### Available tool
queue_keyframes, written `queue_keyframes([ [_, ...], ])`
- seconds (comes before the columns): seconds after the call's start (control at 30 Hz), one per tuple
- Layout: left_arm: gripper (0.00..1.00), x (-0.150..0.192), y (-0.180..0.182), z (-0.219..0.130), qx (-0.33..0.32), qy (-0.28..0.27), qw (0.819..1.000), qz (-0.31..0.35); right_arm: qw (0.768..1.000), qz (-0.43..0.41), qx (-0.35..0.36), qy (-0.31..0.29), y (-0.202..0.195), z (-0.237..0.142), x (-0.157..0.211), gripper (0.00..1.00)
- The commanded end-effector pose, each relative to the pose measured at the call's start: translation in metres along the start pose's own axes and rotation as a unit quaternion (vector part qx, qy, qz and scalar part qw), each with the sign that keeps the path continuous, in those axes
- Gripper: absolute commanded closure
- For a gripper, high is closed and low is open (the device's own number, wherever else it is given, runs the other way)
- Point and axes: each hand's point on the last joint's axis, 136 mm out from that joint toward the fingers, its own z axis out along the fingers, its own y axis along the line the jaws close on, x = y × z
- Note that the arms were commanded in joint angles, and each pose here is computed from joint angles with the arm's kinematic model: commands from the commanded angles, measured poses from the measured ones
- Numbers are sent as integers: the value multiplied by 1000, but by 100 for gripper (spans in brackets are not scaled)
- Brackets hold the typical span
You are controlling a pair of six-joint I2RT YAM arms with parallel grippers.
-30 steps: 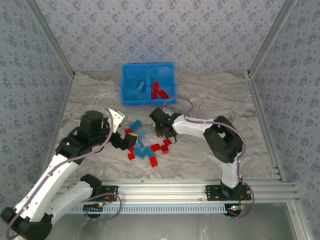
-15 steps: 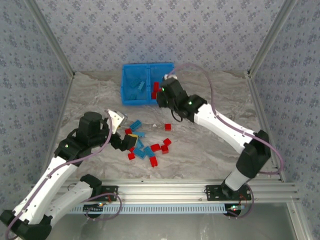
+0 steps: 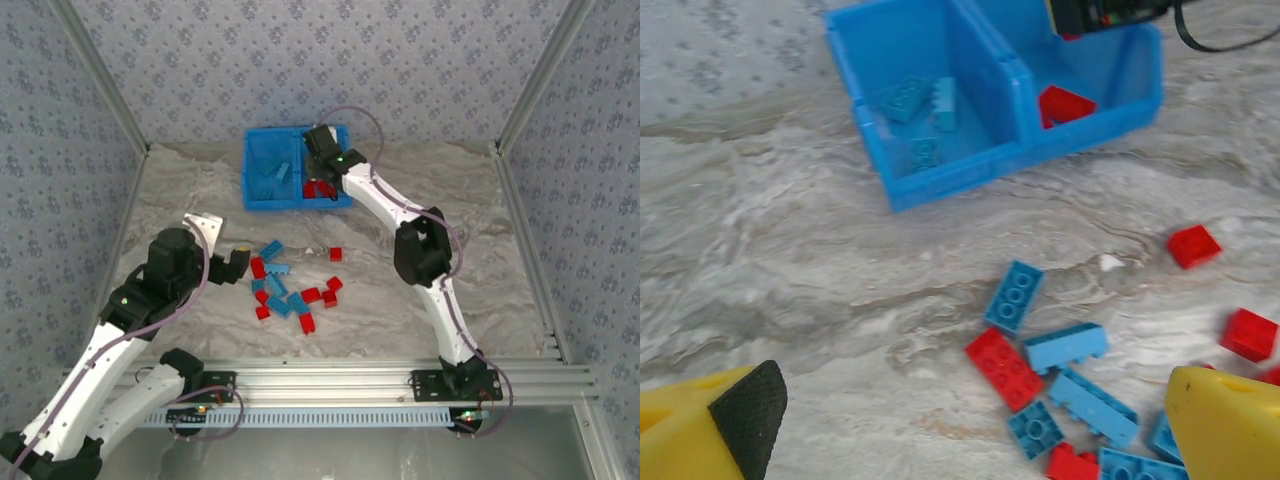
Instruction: Sort the legos into containers by color
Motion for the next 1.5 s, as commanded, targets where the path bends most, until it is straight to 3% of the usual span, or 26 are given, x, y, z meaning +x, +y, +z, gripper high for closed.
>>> queue_keyframes([
  [0.0, 1, -12, 18, -7, -49, -31, 998, -26, 999, -5, 20, 28, -13, 22, 8, 82],
  [0.13, 1, -13, 18, -10, -48, -40, 998, -27, 1000, 6, -2, 27, -9, 42, 5, 79],
  [0.27, 1, -13, 17, -11, -43, -41, 998, -27, 1000, 21, -4, 10, -10, 46, -7, 69],
  [0.4, 1, -13, -2, -13, 13, -39, 999, -13, 999, 43, -22, -1, -7, 33, -24, 59],
  [0.67, 1, -11, -18, -15, 60, -39, 997, 1, 997, 40, -50, -30, -1, -58, -71, 59],
  [0.8, 1, -11, -18, -15, 60, -40, 997, 3, 997, 13, -69, -26, 2, -115, -66, 57],
  [0.97, 1, -8, -19, -13, 60, -33, 998, 5, 989, -57, -137, -24, 14, -187, -29, 47],
  [1.1, 1, -6, -18, -11, 57, -28, 998, 7, 990, -85, -111, -10, -5, -214, 25, 36],
  [1.17, 1, -6, -19, -11, 60, -27, 998, 8, 993, -70, -96, 13, -17, -213, 54, 33],
  [1.33, 1, -6, -29, -13, 89, -28, 995, 18, 994, -27, -74, 71, -32, -186, 120, 9],
  [1.47, 1, -3, -42, -13, 125, -20, 992, 28, 990, -23, -52, 129, -35, -153, 160, 5],
])
